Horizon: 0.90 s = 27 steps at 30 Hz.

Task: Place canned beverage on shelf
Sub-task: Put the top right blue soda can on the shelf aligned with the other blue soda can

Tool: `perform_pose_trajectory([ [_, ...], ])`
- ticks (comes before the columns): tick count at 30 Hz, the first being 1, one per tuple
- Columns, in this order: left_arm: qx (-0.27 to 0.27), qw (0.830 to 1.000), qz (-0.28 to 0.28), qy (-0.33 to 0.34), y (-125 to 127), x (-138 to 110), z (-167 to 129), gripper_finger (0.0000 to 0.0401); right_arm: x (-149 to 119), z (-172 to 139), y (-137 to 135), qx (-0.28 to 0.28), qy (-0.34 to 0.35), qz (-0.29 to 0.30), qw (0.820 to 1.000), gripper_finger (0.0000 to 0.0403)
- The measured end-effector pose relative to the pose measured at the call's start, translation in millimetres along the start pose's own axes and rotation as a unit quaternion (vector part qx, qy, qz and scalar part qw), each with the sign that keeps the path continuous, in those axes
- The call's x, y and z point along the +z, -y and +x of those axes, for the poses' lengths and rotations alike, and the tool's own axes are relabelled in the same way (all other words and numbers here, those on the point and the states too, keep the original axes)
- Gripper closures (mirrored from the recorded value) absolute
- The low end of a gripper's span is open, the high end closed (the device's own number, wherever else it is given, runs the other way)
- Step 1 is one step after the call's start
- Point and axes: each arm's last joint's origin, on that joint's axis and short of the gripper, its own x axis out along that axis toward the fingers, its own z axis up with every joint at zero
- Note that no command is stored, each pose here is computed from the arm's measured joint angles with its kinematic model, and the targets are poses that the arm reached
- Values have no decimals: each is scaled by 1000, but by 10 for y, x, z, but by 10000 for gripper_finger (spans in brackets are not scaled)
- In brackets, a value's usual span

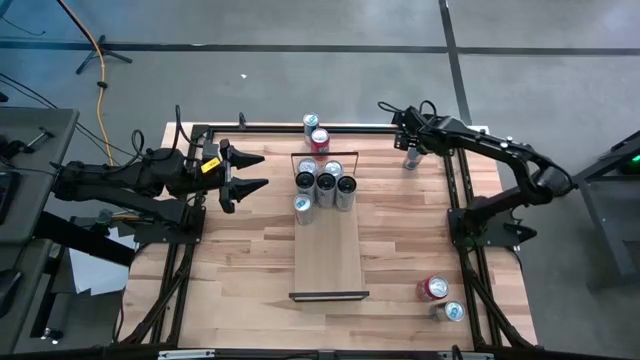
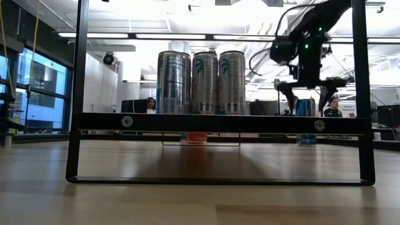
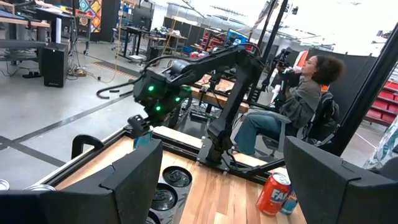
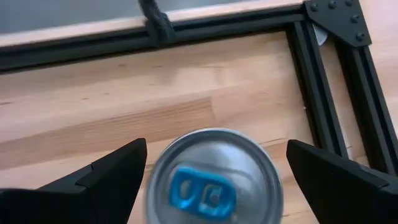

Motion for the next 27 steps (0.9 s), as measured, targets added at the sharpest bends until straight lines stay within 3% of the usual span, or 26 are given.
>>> perform_pose_trajectory([
  [9,0,1000,0,0,0,0,0,107,8,154,-70,-8,-9,1,1000,40],
  [13,0,1000,0,0,0,0,0,107,15,161,-56,-10,-14,3,1000,80],
  [20,0,1000,0,0,0,0,0,107,3,135,-30,-2,-33,-21,999,188],
  [27,0,1000,0,0,0,0,0,107,108,-236,47,38,-1,-80,996,193],
])
